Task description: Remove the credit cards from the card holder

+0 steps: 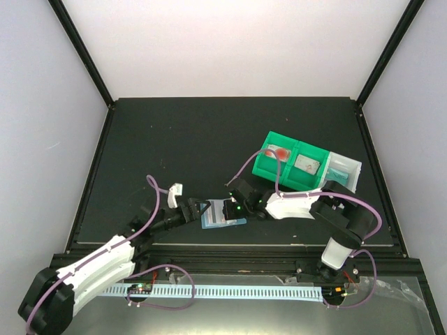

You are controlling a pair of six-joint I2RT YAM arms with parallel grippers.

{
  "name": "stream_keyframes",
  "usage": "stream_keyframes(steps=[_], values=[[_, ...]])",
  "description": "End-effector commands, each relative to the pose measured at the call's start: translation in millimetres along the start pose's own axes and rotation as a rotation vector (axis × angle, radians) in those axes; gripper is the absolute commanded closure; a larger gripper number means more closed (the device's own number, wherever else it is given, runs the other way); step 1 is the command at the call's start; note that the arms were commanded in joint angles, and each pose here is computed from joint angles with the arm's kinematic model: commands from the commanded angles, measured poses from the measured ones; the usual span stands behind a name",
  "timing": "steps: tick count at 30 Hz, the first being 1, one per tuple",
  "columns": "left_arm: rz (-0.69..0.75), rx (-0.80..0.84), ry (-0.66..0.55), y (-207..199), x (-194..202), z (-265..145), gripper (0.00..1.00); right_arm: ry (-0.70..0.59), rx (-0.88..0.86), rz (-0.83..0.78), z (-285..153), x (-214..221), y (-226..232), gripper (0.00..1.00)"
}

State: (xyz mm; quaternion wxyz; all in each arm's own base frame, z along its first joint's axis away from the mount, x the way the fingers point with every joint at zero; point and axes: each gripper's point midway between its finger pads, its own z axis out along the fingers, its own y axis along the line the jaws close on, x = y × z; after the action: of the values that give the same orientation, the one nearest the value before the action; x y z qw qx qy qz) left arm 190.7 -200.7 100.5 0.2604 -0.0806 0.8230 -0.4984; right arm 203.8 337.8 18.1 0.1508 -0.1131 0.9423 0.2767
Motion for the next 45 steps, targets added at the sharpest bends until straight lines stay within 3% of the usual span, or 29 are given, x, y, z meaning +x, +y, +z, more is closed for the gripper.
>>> stream_keyframes(steps=[1, 36, 45], values=[[0.035, 0.076, -0.016, -23, -12, 4, 0.01, 0.018, 0.031, 0.007, 6, 12, -13, 0.96], [0.001, 0.088, 0.098, -18, -6, 39, 0.01, 0.03, -0.056, 0.056, 12, 21, -7, 0.98], [0.008, 0.142, 0.119, -32, -4, 35, 0.01, -0.01, -0.069, 0.068, 5, 12, -2, 0.88]])
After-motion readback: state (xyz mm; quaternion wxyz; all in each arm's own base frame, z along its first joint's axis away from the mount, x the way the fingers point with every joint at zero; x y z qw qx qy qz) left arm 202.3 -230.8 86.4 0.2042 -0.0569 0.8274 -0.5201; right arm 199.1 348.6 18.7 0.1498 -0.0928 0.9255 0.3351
